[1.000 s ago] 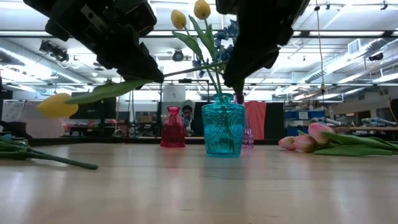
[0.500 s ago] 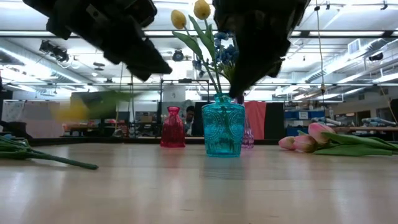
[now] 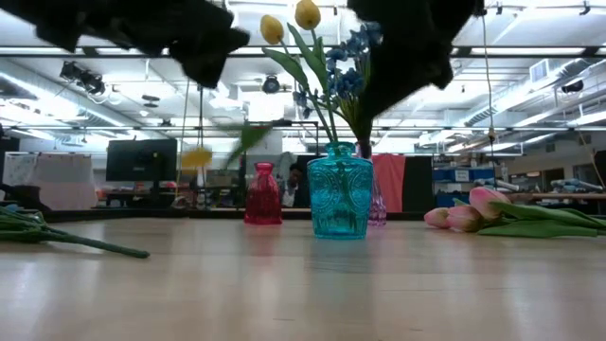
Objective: Sort flowers into vase by color
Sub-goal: Put the yellow flower into the blue vase
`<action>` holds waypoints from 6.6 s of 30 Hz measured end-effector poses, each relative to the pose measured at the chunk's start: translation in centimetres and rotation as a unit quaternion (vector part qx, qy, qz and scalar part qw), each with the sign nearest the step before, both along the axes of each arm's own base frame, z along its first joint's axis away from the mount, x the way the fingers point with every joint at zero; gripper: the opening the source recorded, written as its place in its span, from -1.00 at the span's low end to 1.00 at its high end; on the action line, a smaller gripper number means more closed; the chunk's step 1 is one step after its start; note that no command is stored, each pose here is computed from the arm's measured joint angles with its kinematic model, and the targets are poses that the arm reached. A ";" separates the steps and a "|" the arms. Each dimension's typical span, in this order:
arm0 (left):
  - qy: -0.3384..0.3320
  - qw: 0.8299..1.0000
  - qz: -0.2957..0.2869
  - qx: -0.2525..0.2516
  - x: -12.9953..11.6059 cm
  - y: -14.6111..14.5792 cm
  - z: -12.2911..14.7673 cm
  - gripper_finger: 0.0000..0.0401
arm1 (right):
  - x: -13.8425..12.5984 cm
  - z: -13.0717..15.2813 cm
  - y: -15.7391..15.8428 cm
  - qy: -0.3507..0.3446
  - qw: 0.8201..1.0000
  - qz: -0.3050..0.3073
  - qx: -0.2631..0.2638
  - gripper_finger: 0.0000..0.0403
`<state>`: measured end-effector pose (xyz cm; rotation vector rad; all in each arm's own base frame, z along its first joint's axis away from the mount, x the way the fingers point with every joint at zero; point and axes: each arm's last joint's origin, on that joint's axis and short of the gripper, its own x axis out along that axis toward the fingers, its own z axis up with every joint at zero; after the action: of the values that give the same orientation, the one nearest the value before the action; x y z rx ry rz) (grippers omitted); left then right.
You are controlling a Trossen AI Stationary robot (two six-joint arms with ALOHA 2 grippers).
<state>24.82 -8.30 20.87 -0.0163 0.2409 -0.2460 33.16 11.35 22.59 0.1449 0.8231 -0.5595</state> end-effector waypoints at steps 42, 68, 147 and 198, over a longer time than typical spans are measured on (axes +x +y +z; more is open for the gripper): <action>-0.256 0.952 0.140 -0.091 -1.3 2.1 2.7 -0.35 | 1.3 5.2 4.5 -0.222 0.957 0.047 -0.180 -0.95; -0.280 0.947 0.156 -0.017 -1.4 2.2 3.1 -0.91 | 1.9 3.1 3.5 -0.163 0.976 0.105 -0.096 -0.57; -0.093 0.992 0.070 0.047 1.4 2.9 8.7 0.09 | 1.3 8.9 -0.7 -0.262 0.960 0.078 -0.069 -0.95; -0.057 0.955 0.237 0.171 -8.2 6.0 -3.3 0.09 | -9.1 3.3 -3.8 -0.398 0.892 0.141 -0.158 -0.94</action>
<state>16.62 -2.33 17.58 0.2809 0.1560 0.2752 24.09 7.52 25.92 -0.0507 -0.0589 -0.3012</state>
